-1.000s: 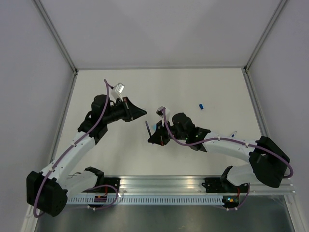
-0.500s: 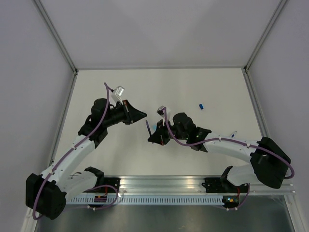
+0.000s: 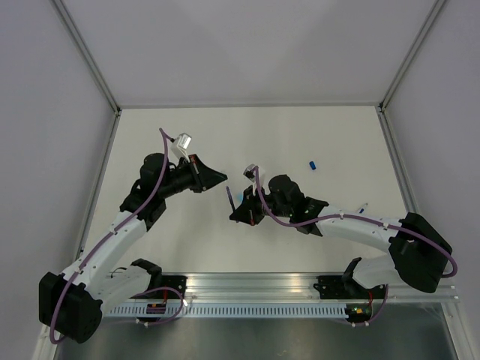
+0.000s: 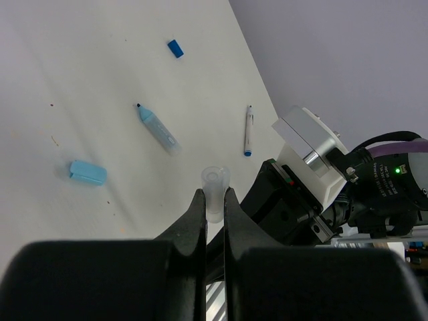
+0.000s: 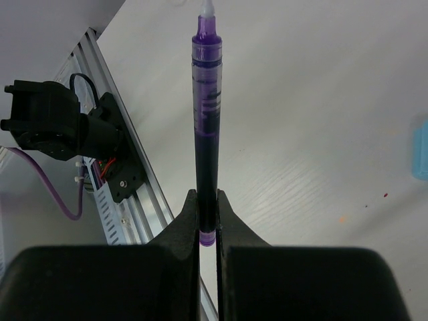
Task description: Insert the pens into the pen caps
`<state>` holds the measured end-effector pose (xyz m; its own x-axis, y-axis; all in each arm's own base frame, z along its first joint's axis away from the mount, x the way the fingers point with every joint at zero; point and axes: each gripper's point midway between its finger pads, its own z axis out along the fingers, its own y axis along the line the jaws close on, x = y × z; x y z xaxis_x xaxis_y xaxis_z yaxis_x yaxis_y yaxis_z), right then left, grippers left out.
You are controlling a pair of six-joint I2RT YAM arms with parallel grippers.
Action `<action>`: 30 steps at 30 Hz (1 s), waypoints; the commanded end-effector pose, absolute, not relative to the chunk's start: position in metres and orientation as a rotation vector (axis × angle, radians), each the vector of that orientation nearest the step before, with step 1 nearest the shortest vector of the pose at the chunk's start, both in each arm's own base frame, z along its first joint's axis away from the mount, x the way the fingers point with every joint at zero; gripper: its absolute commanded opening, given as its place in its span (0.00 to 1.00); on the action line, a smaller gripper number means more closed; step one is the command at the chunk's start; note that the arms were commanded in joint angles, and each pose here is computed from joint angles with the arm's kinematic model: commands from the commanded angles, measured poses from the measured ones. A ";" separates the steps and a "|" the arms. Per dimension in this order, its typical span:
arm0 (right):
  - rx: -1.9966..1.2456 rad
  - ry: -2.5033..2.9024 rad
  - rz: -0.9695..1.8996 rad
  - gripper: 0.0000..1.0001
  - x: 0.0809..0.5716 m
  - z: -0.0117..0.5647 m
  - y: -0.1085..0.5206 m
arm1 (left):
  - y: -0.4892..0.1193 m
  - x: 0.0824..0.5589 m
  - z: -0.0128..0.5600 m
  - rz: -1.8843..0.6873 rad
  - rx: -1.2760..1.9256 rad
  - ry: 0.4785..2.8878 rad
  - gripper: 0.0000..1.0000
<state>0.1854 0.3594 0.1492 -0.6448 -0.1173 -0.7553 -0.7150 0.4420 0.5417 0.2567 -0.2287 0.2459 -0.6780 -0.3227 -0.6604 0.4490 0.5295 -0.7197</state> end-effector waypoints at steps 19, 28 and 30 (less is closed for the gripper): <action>-0.690 1.955 1.246 0.00 0.185 0.174 0.364 | -0.232 0.258 0.257 -1.234 0.152 1.895 0.02; -0.667 1.946 1.214 0.00 0.192 0.175 0.365 | -0.239 0.249 0.235 -1.287 0.205 1.902 0.02; -0.664 1.947 1.209 0.00 0.193 0.174 0.364 | -0.240 0.248 0.233 -1.285 0.210 1.903 0.02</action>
